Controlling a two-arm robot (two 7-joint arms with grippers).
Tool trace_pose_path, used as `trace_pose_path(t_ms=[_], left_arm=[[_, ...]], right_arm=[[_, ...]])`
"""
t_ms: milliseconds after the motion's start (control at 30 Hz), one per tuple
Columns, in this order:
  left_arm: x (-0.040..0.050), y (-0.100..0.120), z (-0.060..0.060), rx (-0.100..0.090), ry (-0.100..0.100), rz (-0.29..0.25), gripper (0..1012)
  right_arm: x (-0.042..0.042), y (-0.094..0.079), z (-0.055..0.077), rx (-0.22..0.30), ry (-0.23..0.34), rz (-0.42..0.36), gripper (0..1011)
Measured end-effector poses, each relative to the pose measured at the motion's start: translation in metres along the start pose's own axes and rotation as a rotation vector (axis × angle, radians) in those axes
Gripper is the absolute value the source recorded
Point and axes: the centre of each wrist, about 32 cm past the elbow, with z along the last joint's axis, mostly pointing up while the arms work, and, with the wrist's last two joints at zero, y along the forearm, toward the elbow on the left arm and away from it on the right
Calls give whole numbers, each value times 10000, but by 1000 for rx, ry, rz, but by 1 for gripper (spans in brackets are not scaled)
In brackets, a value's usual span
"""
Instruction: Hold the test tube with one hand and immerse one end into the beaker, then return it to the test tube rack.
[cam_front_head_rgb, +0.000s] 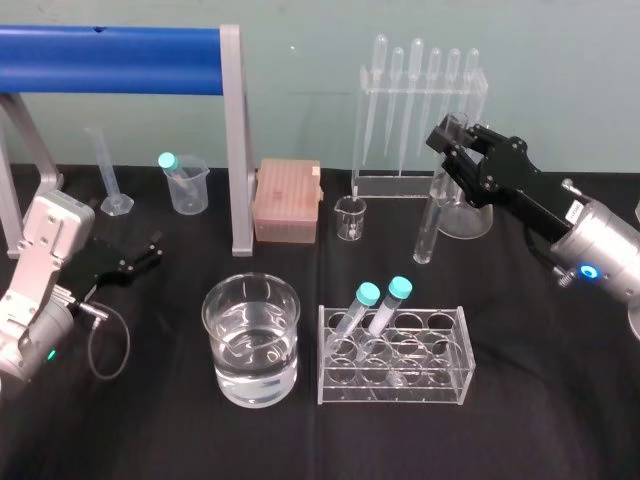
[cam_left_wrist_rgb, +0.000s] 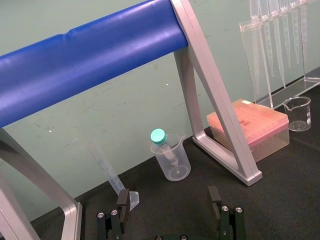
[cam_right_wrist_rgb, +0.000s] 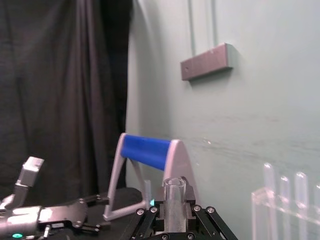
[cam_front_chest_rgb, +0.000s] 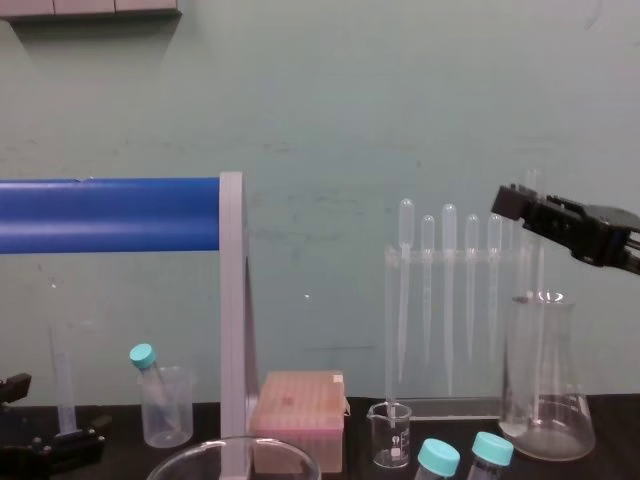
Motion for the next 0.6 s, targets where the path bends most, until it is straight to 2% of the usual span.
trace_pose_path(t_ms=[133,300,367,433,533,600], left_arm=[[0,0,0,0,0,0,1000],[0,0,0,0,0,0,1000],[0,0,0,0,0,0,1000],[0,0,0,0,0,0,1000],[0,0,0,0,0,0,1000],[0,0,0,0,0,0,1000]], right_arm=[[24,101,13,41,12,55,226],[31,389,62,127,35,174,225],[1,636,92,170,63,276,225],[-12,699,97,178,71,300,225],[-96,983,101,201,114,425,225],[-129,1076,97,202,131,469,225]])
